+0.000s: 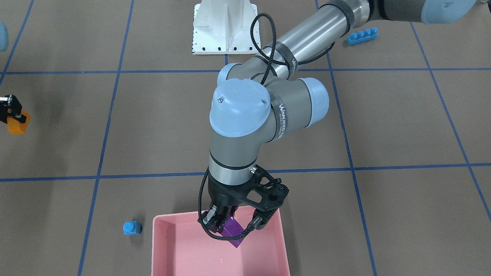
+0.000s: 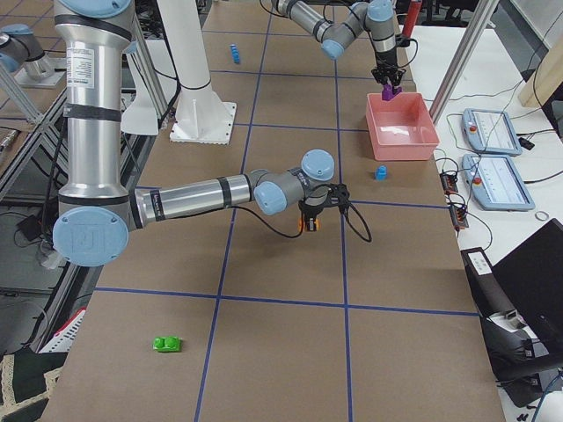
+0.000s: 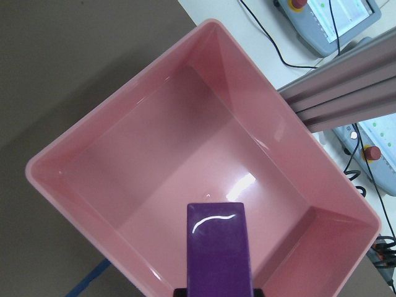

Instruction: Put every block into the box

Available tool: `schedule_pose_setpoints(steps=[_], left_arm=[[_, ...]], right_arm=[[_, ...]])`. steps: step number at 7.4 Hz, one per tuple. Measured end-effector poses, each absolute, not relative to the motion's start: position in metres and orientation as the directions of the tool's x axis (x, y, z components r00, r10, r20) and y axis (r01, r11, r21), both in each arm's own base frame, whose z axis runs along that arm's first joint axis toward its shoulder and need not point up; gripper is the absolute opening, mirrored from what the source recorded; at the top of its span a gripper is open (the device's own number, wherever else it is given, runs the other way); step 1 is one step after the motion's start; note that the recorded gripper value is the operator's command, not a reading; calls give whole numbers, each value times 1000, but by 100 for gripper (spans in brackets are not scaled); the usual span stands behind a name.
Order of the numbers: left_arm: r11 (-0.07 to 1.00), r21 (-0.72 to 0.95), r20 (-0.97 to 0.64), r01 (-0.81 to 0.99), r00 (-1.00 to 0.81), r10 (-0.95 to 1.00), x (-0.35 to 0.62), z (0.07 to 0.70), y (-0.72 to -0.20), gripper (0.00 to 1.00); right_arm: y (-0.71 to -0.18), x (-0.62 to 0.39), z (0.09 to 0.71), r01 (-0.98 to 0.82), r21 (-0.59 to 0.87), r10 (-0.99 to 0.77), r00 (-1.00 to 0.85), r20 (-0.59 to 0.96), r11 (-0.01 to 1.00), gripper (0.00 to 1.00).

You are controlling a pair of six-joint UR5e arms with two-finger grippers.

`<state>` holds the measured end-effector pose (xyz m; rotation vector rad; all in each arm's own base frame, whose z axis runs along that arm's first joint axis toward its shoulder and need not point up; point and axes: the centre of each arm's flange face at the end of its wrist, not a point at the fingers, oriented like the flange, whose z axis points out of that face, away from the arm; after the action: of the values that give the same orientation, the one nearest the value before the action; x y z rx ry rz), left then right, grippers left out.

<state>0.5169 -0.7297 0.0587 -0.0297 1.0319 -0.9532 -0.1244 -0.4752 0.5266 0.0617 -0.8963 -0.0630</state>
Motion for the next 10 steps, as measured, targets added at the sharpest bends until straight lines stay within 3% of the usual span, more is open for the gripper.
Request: schedule_pose_setpoints(steps=[2, 4, 6, 10], left_arm=[[622, -409, -747, 667, 147, -649, 540, 80, -729, 100], [628, -392, -764, 673, 142, -630, 554, 90, -724, 100], [645, -372, -780, 668, 152, -608, 546, 86, -726, 100], [774, -325, -751, 543, 350, -560, 419, 133, -700, 100]], right_arm=[[-501, -102, 482, -24, 137, -99, 571, 815, 990, 0], [-529, -101, 435, -48, 189, -133, 542, 830, 981, 0], [-578, -115, 347, -67, 192, -127, 532, 837, 979, 0], [-708, -210, 172, -63, 68, -24, 536, 844, 996, 0]])
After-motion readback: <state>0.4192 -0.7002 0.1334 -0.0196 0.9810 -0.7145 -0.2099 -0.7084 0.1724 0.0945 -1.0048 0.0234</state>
